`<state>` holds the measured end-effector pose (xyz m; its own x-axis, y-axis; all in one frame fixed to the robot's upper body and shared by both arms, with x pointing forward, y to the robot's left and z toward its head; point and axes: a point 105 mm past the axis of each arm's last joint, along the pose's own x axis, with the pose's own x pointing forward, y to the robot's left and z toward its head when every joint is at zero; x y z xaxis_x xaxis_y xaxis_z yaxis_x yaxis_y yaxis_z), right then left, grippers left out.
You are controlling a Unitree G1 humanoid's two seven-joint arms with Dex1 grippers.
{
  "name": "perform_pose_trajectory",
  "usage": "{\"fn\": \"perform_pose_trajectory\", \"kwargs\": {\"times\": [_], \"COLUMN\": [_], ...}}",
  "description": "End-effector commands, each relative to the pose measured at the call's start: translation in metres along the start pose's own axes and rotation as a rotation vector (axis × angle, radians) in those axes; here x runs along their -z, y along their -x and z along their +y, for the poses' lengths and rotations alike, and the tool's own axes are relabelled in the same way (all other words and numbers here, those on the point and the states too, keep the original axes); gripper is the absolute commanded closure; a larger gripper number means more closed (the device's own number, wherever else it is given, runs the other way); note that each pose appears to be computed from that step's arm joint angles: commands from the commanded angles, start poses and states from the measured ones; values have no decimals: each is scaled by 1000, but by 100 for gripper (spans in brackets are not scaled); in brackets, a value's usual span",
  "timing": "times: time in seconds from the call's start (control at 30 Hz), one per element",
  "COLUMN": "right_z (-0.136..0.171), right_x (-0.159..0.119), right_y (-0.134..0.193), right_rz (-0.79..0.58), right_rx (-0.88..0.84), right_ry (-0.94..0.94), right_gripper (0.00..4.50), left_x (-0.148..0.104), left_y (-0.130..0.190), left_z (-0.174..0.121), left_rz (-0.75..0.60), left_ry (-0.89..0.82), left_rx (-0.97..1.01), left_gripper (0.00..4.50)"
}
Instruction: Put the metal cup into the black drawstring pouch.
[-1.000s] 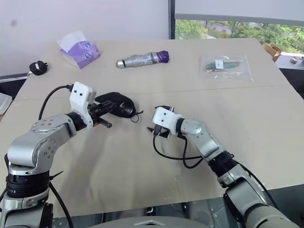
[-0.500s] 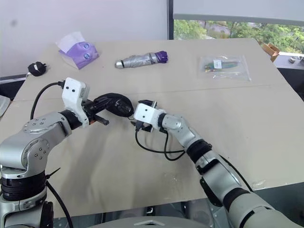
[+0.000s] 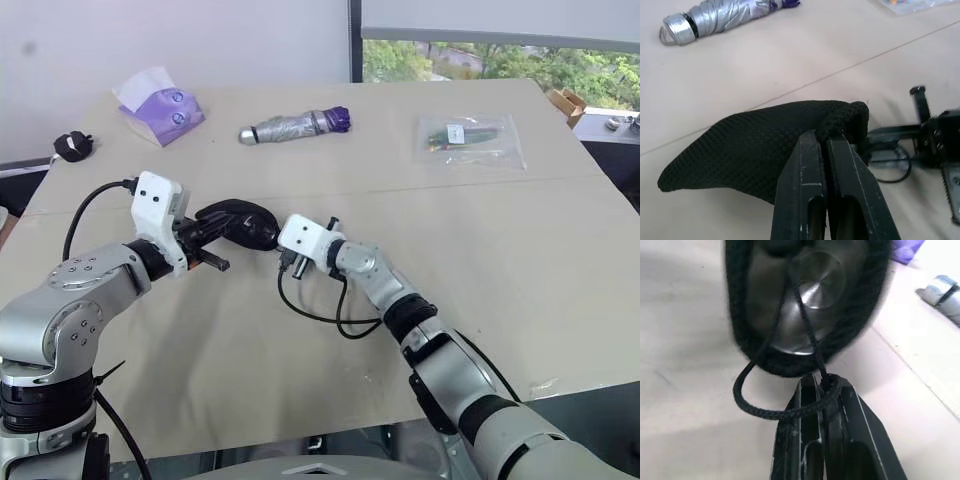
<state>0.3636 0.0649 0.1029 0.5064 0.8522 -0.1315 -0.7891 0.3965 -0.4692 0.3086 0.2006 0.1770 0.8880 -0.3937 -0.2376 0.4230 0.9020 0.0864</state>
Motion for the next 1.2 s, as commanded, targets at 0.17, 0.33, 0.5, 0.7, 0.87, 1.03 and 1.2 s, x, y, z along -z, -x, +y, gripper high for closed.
{"fn": "perform_pose_trajectory", "kwargs": {"times": [0.17,0.33,0.5,0.7,0.87,1.03,1.2], "right_z": [-36,-67,-98,-114,-112,-111,-110], "right_x": [-15,-33,-74,-131,-146,-155,-160], "right_y": [37,68,92,118,123,124,126], "right_rz": [26,61,60,4,-13,-27,-33], "right_rx": [59,111,174,199,182,178,185], "right_ry": [77,222,475,607,618,607,597], "right_gripper": [447,447,450,450,450,450,450], "left_x": [-10,-16,-31,-57,-72,-92,-97], "left_y": [3,-1,10,-14,-48,-67,-71], "left_z": [1,-20,-60,-56,-64,-83,-104], "left_rz": [-56,-119,-189,-252,-295,-367,-403], "left_ry": [-33,-17,17,-137,-216,-238,-239], "left_rx": [-25,93,347,400,452,534,633], "left_gripper": [450,450,261,164,164,164,164]}}
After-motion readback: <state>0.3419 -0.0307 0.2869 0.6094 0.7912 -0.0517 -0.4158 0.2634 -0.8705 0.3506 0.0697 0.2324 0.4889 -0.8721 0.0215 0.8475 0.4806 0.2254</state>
